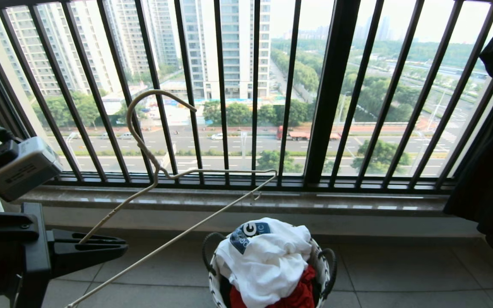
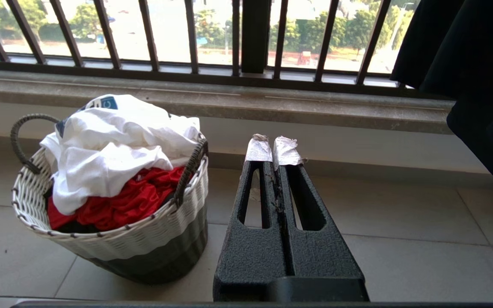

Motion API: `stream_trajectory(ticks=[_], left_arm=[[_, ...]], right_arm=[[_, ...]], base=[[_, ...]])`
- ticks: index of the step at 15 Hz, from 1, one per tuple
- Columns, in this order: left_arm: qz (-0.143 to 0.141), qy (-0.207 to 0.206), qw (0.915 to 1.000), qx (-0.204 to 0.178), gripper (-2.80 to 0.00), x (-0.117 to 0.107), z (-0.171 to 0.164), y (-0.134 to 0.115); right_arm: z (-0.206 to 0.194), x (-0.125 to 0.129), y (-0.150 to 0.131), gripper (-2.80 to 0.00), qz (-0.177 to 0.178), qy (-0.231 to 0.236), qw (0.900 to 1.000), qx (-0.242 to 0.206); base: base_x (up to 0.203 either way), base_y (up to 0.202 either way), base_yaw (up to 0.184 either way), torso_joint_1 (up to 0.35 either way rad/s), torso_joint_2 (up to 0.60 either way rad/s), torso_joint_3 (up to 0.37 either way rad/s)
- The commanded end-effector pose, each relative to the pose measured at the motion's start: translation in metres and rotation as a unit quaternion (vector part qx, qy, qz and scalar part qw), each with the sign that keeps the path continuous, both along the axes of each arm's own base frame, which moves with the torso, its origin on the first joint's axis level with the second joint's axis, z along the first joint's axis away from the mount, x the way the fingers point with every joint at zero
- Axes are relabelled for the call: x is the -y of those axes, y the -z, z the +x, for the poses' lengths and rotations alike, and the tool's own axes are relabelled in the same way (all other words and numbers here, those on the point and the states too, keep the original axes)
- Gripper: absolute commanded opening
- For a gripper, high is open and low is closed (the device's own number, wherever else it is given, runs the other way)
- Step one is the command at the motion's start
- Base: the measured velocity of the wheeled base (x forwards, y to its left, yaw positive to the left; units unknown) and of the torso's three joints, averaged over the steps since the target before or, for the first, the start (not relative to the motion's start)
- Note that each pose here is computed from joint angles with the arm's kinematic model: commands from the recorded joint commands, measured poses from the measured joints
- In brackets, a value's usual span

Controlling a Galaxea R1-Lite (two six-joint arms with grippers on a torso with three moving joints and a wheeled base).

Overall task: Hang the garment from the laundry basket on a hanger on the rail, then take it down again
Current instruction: Pick up clothes from the basket

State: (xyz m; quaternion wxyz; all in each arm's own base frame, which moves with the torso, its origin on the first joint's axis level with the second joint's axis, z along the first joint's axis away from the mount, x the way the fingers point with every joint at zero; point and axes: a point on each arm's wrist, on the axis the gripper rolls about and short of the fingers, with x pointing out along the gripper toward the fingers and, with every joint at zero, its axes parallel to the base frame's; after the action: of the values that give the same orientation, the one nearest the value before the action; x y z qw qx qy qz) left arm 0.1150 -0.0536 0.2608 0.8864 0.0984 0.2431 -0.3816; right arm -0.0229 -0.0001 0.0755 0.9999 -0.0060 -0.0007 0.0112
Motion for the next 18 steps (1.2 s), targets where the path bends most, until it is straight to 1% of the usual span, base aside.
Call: stream_trajectory(ticks=[1,15,18], left_arm=[[0.0,0.001,1.0,0.0,-2.8,-0.0003,-0.0006,-0.0001],[-0.003,-0.002,1.0,0.005,-2.8,-0.0012,-0.0028,-0.0025],[-0.004,-0.002,1.0,0.006,-2.8,-0.0012,-0.0028,-0.0029]], right_arm=[[0.0001,0.0,0.0,-2.8,0.0,0.0,1.0,-0.001],[0.0001,0.0,0.0,-2.8,0.0,0.0,1.0,-0.001],[0.0001,0.0,0.0,-2.8,0.0,0.0,1.0,-0.001]], base=[[0.0,0.0,0.0,0.0,0.0,0.0],[0.0,0.0,0.0,0.0,0.0,-0.002],[0.0,0.0,0.0,-0.001,0.0,-0.145]])
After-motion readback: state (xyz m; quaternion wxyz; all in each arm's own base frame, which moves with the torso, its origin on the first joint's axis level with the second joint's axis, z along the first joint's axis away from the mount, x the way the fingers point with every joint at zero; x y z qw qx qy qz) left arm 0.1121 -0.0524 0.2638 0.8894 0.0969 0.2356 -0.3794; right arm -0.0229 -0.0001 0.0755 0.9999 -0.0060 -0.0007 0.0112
